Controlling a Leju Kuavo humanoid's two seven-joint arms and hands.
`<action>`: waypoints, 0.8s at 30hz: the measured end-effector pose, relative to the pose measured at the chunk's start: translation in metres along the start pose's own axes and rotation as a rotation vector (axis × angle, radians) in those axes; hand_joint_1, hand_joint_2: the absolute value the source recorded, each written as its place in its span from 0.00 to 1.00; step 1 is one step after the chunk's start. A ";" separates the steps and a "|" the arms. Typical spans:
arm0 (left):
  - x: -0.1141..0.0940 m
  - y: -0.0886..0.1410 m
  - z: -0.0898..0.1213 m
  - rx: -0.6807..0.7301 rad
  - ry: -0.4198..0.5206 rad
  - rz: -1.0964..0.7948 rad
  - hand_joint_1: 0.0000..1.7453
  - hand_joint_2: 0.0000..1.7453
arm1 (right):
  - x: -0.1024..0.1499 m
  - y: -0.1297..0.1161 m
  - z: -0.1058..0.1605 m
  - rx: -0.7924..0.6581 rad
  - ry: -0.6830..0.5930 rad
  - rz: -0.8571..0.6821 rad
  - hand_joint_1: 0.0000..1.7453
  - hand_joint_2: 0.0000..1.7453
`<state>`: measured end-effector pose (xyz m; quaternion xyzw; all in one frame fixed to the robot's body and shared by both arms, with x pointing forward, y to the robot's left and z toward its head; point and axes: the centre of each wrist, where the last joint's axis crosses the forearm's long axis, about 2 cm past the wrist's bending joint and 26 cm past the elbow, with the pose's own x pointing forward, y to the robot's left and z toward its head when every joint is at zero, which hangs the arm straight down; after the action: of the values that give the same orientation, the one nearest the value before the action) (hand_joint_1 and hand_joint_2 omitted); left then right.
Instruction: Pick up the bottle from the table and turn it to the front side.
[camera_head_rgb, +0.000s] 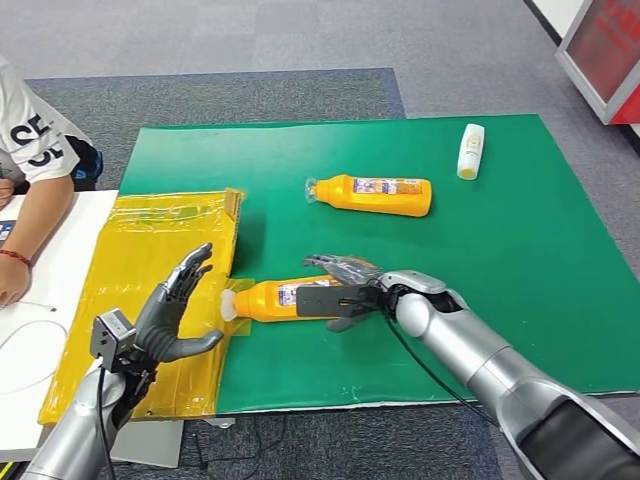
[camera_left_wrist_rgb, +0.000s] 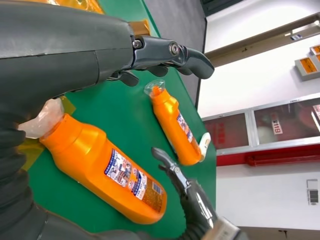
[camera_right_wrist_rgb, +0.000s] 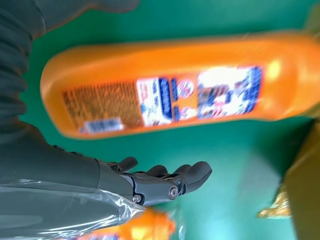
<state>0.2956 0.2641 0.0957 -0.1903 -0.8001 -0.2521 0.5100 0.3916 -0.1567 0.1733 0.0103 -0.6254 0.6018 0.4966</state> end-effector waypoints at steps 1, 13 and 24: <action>0.000 0.000 0.001 0.001 0.002 0.000 0.00 1.00 | 0.004 0.001 -0.003 -0.004 0.025 0.047 0.00 1.00; 0.001 -0.004 -0.001 0.010 0.024 -0.007 0.00 1.00 | 0.052 0.028 -0.046 0.144 0.144 0.429 0.00 1.00; 0.001 -0.003 -0.001 0.011 0.023 -0.008 0.00 1.00 | 0.053 0.033 -0.054 0.239 0.176 0.495 0.00 1.00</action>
<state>0.2943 0.2612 0.0969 -0.1812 -0.7964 -0.2518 0.5191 0.3773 -0.0749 0.1708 -0.1365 -0.4880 0.7726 0.3824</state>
